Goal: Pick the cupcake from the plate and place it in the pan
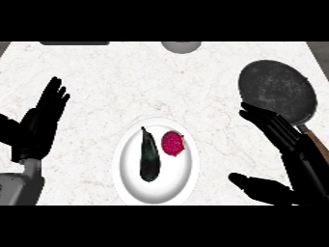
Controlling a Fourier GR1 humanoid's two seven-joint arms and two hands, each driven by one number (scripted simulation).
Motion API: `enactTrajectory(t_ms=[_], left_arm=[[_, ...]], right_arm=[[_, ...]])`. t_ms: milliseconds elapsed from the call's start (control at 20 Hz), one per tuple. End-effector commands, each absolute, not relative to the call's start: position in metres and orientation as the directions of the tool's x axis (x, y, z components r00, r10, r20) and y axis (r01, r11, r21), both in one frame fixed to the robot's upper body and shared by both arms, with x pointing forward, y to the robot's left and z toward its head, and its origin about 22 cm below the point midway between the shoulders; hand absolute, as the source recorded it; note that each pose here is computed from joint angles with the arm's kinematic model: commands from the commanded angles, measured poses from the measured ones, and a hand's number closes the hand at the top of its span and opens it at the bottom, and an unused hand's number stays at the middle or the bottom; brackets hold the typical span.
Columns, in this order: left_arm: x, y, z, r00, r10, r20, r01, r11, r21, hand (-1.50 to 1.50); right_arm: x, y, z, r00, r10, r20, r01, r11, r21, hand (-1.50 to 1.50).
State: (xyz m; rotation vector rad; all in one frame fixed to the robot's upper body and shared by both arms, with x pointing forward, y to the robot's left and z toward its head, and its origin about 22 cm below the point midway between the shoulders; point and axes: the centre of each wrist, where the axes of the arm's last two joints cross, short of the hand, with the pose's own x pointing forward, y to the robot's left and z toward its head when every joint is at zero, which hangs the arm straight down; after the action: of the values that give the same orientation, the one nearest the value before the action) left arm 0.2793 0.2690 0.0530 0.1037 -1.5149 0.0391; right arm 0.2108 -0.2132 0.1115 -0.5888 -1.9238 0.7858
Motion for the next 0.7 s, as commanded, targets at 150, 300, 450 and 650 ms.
enactTrajectory(t_ms=[150,300,450,650], left_arm=[[0.276,0.267,0.048,0.065,-0.025,0.998,-0.079,0.996,0.03,0.0],[0.29,0.265,0.063,0.056,-0.022,0.998,-0.067,0.997,0.026,0.0],[0.279,0.269,0.055,0.06,-0.037,0.997,-0.054,0.998,0.041,0.0],[0.282,0.274,0.062,0.058,-0.035,0.998,-0.064,0.997,0.039,0.0]], right_arm=[[0.226,-0.177,0.147,-0.37,0.851,0.373,0.006,0.404,-0.915,-1.5],[0.245,-0.152,0.161,-0.346,0.881,0.323,-0.03,0.333,-0.942,-1.5],[0.258,-0.127,0.159,-0.316,0.913,0.258,-0.117,0.233,-0.965,-1.5],[0.26,-0.115,0.146,-0.267,0.948,0.175,-0.321,0.084,-0.943,-1.5]])
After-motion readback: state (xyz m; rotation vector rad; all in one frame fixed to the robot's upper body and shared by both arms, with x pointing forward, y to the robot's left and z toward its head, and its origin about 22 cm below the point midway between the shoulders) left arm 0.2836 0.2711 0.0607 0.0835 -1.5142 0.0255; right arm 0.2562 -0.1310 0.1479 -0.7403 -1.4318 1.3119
